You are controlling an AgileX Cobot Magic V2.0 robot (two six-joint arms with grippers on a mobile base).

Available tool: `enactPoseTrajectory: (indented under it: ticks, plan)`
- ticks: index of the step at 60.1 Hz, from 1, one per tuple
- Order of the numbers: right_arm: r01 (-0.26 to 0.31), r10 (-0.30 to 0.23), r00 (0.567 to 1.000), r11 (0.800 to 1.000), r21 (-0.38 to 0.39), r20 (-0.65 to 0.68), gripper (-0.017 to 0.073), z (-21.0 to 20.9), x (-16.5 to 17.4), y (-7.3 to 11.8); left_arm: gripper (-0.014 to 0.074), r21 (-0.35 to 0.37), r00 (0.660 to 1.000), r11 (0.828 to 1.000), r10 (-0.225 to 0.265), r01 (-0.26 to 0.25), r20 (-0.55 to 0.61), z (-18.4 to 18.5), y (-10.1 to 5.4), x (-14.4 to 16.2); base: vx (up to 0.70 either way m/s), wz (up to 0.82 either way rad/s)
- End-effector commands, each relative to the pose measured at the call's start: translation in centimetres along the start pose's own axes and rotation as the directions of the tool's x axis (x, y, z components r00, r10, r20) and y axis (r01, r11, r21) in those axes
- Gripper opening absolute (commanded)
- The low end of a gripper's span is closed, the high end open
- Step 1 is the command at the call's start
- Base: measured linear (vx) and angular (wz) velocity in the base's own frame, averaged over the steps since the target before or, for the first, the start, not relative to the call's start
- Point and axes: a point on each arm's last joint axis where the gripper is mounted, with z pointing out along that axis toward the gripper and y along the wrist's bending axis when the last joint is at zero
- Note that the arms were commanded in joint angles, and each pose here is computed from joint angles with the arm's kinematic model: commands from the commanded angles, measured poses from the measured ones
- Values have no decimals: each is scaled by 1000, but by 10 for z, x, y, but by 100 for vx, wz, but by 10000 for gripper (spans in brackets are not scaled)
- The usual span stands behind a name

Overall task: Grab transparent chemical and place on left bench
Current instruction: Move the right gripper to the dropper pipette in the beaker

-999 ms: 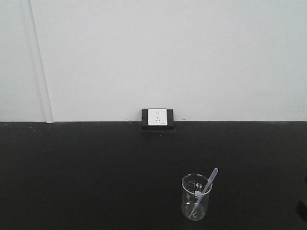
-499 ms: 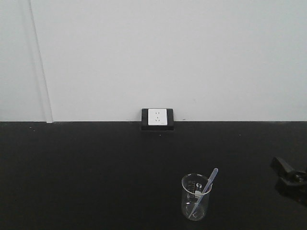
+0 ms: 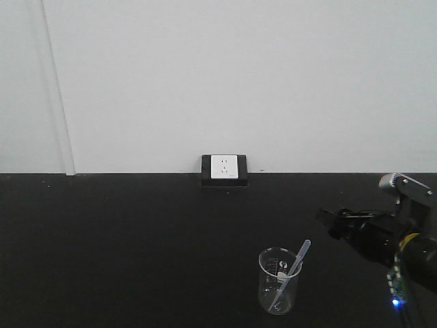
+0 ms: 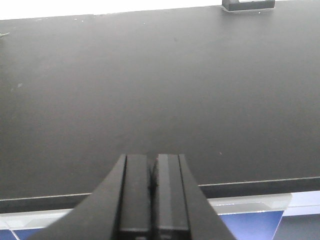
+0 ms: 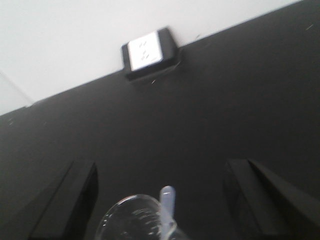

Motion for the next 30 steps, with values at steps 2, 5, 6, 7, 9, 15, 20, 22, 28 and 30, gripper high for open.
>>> enactPoseTrajectory:
  ticks: [2, 5, 6, 7, 9, 15, 20, 22, 28, 30]
  plan:
    - [-25, 28, 999, 992, -123, 17, 554, 17, -12, 11, -3, -2, 997, 1000, -9, 9, 81, -1, 0, -3, 0, 0]
    - [-25, 26, 1000, 990, -142, 2, 547, 26, -8, 9, -3, -2, 997, 1000, -9, 9, 81, -1, 0, -3, 0, 0]
    - [-25, 26, 1000, 988, -151, 0, 547, 28, -7, 9, -3, -2, 997, 1000, -9, 9, 81, -1, 0, -3, 0, 0]
    - [-27, 26, 1000, 986, -162, -4, 545, 32, -5, 8, -3, -2, 997, 1000, -9, 9, 81, -1, 0, -3, 0, 0]
    - [-30, 30, 1000, 984, -176, -6, 541, 36, -3, 8, -3, -2, 997, 1000, -9, 9, 81, -1, 0, -3, 0, 0]
    - [-61, 56, 998, 976, -208, -26, 526, 46, 6, 4, -3, -2, 997, 1000, -9, 9, 81, -1, 0, -3, 0, 0]
    - [-70, 63, 997, 975, -212, -42, 507, 51, 12, 1, -3, -2, 997, 1000, -9, 9, 81, -1, 0, -3, 0, 0]
    - [-74, 65, 997, 975, -210, -49, 496, 53, 15, -1, -3, -2, 997, 1000, -9, 9, 81, -1, 0, -3, 0, 0]
    - [-81, 70, 996, 974, -209, -61, 445, 57, 19, -3, -3, -2, 997, 1000, -9, 9, 81, -1, 0, -3, 0, 0]
    - [-82, 71, 996, 974, -209, -62, 413, 57, 20, -4, -3, -2, 997, 1000, -9, 9, 81, -1, 0, -3, 0, 0]
